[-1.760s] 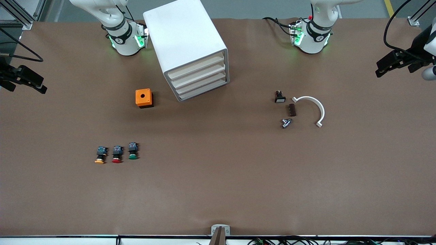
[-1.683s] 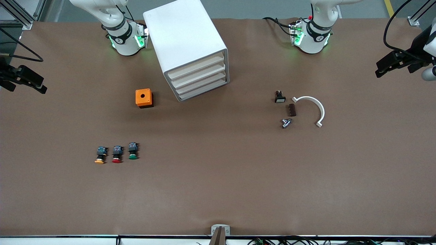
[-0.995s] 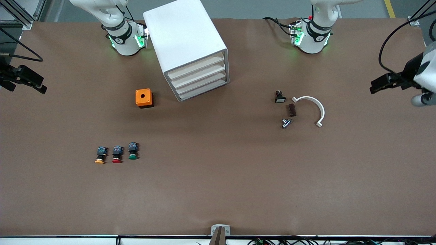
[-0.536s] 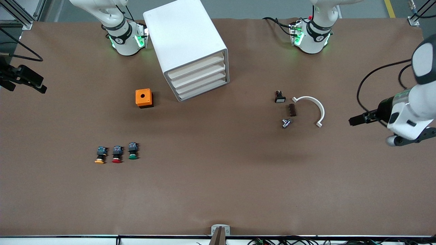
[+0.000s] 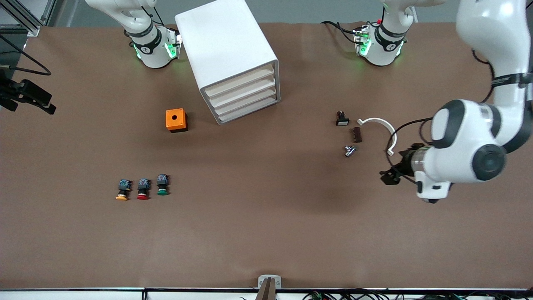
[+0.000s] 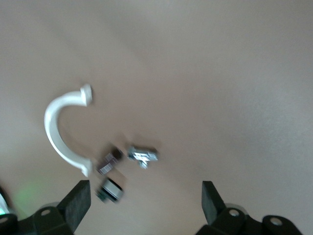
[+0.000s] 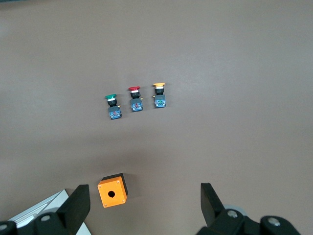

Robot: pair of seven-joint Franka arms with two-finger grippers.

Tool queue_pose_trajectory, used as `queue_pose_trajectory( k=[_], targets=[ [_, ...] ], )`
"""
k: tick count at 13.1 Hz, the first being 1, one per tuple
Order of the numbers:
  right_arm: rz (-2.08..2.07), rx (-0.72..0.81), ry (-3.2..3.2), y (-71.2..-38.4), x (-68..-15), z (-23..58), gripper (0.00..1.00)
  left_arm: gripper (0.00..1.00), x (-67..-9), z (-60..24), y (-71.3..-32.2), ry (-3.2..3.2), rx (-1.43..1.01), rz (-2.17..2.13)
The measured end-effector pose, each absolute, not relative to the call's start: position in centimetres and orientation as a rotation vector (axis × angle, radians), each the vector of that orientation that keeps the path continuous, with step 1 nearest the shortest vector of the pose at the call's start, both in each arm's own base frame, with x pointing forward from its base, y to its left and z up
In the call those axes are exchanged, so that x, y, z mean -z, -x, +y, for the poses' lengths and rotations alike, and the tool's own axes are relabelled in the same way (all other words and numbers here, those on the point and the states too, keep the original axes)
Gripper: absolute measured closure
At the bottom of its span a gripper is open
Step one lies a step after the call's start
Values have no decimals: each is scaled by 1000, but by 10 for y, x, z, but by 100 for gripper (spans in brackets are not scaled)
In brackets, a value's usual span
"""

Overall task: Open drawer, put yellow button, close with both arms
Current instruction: 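Reach the left gripper to the drawer while the right gripper reaches the yellow button, then pull the drawer open with the left gripper while the right gripper grasps the button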

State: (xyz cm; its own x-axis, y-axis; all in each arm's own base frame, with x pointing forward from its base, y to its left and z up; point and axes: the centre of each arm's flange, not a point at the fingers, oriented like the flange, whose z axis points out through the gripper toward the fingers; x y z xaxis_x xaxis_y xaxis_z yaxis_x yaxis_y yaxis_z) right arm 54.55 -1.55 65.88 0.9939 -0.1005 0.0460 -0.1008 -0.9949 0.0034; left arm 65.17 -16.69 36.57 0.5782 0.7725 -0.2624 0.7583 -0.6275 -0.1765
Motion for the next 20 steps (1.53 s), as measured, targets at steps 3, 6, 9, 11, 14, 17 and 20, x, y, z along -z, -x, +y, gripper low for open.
queue_pose_trajectory(
  k=[3, 6, 9, 11, 14, 17, 20],
  targets=[
    [-139, -32, -3132, -551, -644, -9, 0, 0, -316, -245, -631, 2520, -617, -1585],
    [-117, 53, -3131, -580, -591, -2, 0, 0, -289, -310, -603, 2337, -775, -1740],
    [-117, 161, -3124, -618, -509, -3, 0, 0, -281, -354, -580, 2158, -898, -1860],
    [-124, 216, -3119, -642, -446, -6, 0, 2, -284, -382, -563, 1928, -988, -1990],
    [-176, 306, -3109, -663, -351, -28, 0, 5, -293, -420, -543, 1571, -1137, -2128],
    [-226, 382, -3104, -668, -279, -48, 0, 14, -302, -435, -529, 1338, -1296, -2087],
    [-250, 403, -3103, -669, -233, -57, 0, 30, -299, -456, -507, 1211, -1391, -1975]
  ],
)
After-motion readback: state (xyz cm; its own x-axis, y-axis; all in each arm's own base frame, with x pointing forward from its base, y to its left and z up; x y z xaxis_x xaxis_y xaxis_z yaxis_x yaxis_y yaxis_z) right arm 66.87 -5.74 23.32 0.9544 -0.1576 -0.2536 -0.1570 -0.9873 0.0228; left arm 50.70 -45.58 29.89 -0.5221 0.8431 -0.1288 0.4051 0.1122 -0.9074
